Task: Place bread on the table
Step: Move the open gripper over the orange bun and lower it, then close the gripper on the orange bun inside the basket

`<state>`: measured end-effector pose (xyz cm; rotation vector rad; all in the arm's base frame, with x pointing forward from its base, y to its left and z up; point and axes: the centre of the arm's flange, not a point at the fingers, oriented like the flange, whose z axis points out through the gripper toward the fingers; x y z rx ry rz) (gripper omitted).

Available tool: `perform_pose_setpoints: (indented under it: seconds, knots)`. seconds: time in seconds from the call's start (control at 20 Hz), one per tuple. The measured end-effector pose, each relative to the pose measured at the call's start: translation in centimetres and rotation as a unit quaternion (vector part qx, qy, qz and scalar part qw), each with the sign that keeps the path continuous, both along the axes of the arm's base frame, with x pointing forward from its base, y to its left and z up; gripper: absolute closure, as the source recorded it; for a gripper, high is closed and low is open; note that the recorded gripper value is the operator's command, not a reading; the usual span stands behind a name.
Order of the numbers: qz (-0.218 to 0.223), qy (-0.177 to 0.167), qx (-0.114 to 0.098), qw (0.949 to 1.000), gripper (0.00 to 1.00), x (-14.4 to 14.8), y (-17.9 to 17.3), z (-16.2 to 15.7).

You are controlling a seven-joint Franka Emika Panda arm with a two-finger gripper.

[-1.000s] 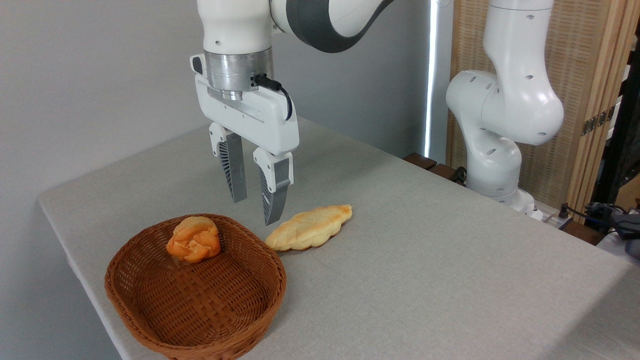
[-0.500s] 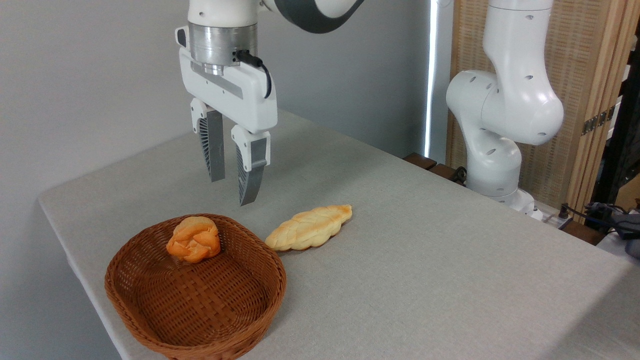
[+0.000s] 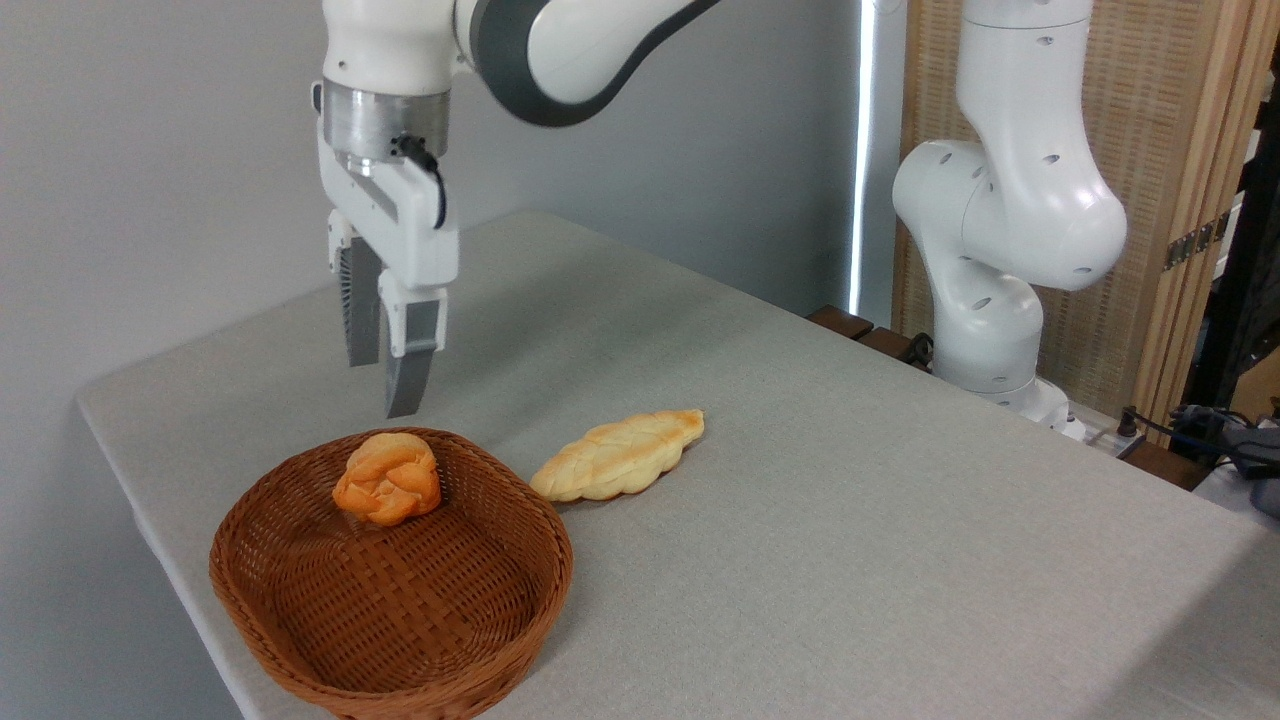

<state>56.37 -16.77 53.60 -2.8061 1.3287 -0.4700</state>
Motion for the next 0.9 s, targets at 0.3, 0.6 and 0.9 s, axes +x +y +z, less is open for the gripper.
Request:
perform_pose_setpoints:
  seconds: [0.3, 0.6, 0.9]
  knots:
    - [-0.037, 0.013, 0.008, 0.9992, 0.00, 0.8, -1.3, -2.9]
    - [-0.049, 0.025, 0.012, 0.9984, 0.00, 1.4, -1.5, -4.8]
    - [-0.058, 0.044, 0.024, 0.9971, 0.00, 2.1, -1.2, -7.5]
